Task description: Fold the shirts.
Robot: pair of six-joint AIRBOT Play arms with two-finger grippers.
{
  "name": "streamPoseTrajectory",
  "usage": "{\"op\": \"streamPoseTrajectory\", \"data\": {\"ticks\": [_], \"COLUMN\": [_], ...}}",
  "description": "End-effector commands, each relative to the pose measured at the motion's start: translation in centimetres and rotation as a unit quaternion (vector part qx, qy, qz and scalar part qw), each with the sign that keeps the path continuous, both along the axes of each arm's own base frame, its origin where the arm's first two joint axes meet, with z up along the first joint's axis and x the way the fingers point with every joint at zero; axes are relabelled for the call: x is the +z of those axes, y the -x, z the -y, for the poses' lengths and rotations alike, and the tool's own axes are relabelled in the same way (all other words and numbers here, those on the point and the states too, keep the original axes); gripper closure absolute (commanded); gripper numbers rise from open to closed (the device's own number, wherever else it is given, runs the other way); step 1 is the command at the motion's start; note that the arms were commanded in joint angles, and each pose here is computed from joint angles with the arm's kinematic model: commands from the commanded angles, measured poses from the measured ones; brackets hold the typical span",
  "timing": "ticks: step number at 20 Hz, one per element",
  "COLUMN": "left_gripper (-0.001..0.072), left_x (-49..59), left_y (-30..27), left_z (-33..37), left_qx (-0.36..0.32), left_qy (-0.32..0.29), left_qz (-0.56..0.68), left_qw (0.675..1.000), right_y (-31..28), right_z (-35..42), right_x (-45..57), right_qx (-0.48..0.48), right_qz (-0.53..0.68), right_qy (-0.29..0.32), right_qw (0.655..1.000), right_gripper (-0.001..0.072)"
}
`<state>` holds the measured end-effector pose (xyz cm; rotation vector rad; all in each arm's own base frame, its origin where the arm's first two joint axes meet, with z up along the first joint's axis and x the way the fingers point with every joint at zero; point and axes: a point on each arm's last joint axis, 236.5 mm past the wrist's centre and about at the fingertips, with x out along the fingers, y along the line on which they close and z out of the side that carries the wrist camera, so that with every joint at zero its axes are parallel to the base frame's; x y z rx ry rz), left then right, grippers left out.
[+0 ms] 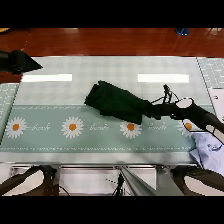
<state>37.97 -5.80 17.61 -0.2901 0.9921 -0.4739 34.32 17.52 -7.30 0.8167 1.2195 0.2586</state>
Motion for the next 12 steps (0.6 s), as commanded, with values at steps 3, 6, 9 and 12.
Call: {"op": "streamPoseTrajectory", "data": {"ticks": [3, 6, 9, 12], "left_gripper": [0.0438, 0.0440, 0.0446, 0.0447], "left_x": [0.1, -0.3, -0.7, -0.6], "left_y": [-0.6, -1.4, -1.7, -2.3], "left_z": [-0.1, -0.4, -0.3, 0.2], "left_qx": [0.008, 0.016, 0.015, 0.016], "left_qy": [0.002, 0.004, 0.010, 0.028], "left_qz": [0.007, 0.010, 0.004, 0.007], "left_qw": [1.000, 1.000, 1.000, 0.999], "right_y": [-3.3, -2.2, 1.5, 7.3], "right_z": [3.9, 11.6, 20.0, 25.9], "right_x": [13.1, 21.7, 26.0, 25.1], "right_qx": [0.032, -0.024, -0.116, -0.168], "right_qz": [0.164, 0.219, 0.209, 0.126], "right_qy": [0.008, 0.077, 0.177, 0.258], "right_qw": [0.986, 0.972, 0.955, 0.943], "right_gripper": [0.0690, 0.0690, 0.0690, 0.0690]}}
